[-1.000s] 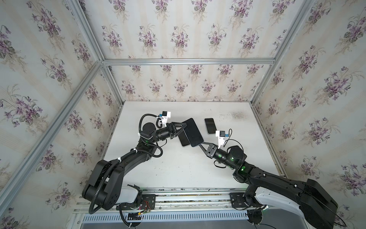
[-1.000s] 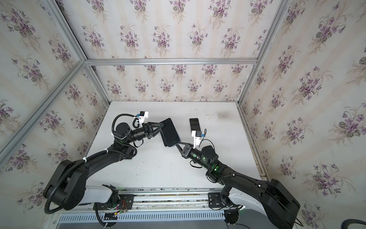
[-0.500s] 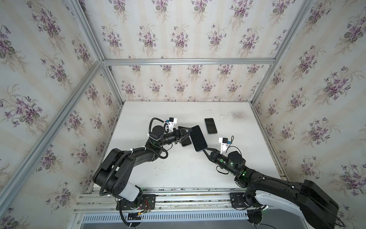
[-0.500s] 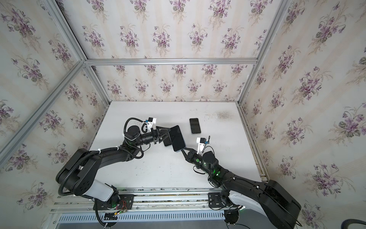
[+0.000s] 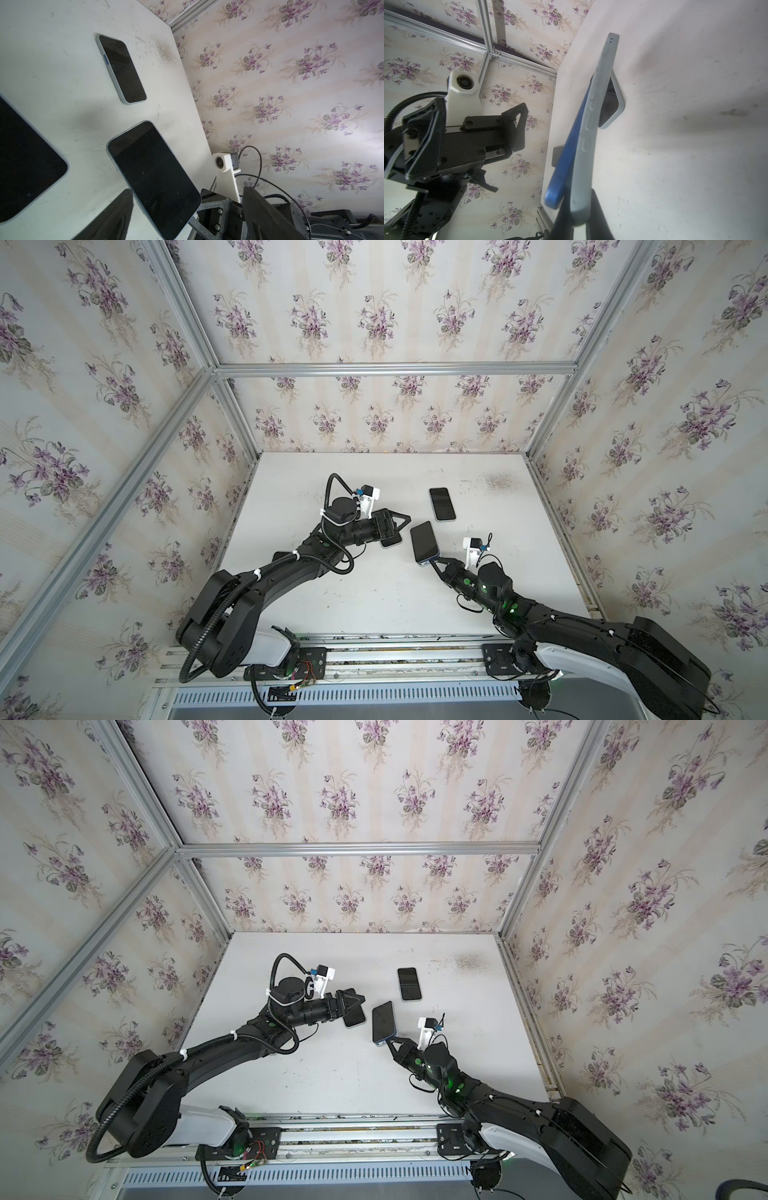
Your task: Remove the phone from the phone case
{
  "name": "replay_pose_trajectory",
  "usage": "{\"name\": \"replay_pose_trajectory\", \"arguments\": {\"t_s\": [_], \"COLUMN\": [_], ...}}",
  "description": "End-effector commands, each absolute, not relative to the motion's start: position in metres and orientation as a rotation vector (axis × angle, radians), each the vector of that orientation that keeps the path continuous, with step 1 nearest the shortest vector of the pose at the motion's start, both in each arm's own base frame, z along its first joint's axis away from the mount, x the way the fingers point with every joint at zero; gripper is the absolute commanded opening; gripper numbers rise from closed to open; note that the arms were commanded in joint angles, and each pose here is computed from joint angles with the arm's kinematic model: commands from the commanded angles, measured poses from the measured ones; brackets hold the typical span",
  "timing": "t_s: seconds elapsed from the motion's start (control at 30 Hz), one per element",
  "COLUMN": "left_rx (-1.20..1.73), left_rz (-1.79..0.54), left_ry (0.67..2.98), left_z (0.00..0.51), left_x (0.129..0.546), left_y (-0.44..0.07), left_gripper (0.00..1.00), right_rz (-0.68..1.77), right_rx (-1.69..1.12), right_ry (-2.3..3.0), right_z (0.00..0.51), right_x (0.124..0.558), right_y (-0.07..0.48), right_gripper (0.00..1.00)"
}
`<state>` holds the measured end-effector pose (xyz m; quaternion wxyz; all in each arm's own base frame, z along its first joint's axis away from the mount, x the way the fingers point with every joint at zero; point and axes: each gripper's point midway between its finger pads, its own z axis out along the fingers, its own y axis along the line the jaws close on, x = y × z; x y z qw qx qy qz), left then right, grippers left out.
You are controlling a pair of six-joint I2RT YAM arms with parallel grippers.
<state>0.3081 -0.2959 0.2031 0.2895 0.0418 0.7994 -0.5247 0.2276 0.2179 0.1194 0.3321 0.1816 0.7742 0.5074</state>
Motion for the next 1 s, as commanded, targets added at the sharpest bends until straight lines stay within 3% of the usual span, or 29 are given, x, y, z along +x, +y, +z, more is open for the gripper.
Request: {"name": "replay_pose_trajectory", "arguments": {"t_s": [0.0, 0.4, 0.7, 0.97], "left_rx": [0.243, 0.899, 1.109, 1.157], "left_rz": [-1.233, -0.752, -0.683, -0.564], "left_ry": [2.185, 2.204, 2.141, 2.153], "left_z": [0.19, 0.171, 0.158, 0.143], "left_x": [0.303, 0.248, 0.225, 0.23], "left_y": [-0.297, -0.326, -0.352, -0.365], "left_gripper": [0.84, 0.82, 0.79, 0.77], "right_rz": [1.36, 1.343, 1.331, 1.334], "right_rx": [0.489, 0.526, 0.535, 0.541], "right_ry": [1.948, 1.969, 1.981, 1.986], "right_z": [0.133, 0.122, 0.12, 0.119], "right_x": [0.232, 0.227, 0.223, 0.222], "right_y": [0.216, 0.208, 0.204, 0.203], "right_gripper": [0.0, 0.0, 0.0, 0.0]}}
